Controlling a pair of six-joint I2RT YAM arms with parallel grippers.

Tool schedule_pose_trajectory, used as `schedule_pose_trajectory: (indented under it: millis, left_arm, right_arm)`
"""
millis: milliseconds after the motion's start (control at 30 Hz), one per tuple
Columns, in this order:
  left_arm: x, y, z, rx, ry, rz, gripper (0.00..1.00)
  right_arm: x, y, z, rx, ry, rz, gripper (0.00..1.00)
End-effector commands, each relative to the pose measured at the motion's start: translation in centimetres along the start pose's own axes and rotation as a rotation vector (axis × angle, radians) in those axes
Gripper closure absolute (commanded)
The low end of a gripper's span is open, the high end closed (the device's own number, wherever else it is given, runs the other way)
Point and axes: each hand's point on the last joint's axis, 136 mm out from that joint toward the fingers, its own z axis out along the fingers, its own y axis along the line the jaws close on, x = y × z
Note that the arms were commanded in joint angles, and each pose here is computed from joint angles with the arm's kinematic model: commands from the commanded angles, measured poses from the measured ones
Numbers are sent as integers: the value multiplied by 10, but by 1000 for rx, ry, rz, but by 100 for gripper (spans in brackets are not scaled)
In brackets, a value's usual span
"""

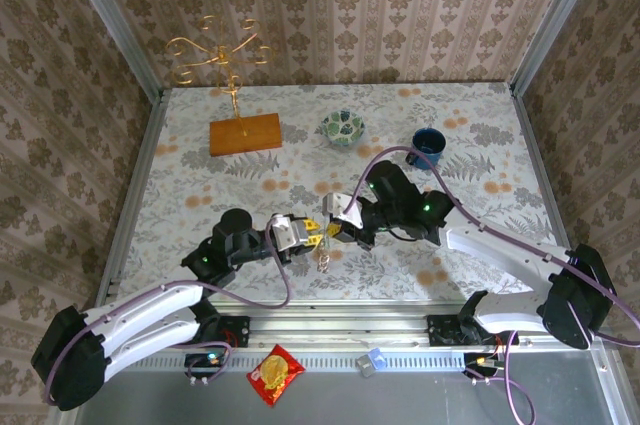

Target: Put the keys on the keyring

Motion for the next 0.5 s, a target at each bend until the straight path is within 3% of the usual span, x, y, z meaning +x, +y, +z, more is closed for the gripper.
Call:
schedule_pose_trajectory:
  millis: [0,267,467]
  left_arm:
    - [-6,1,1,17,39,38,78]
    - [-9,2,5,37,49,39,79]
    - [-8,0,5,52,55,37,90]
  right_arm:
    - [2,1,-5,4,96,-64,100]
    - [9,7,3,6,258,-194,100]
    - [-9,13,8,-11,205,-222,100]
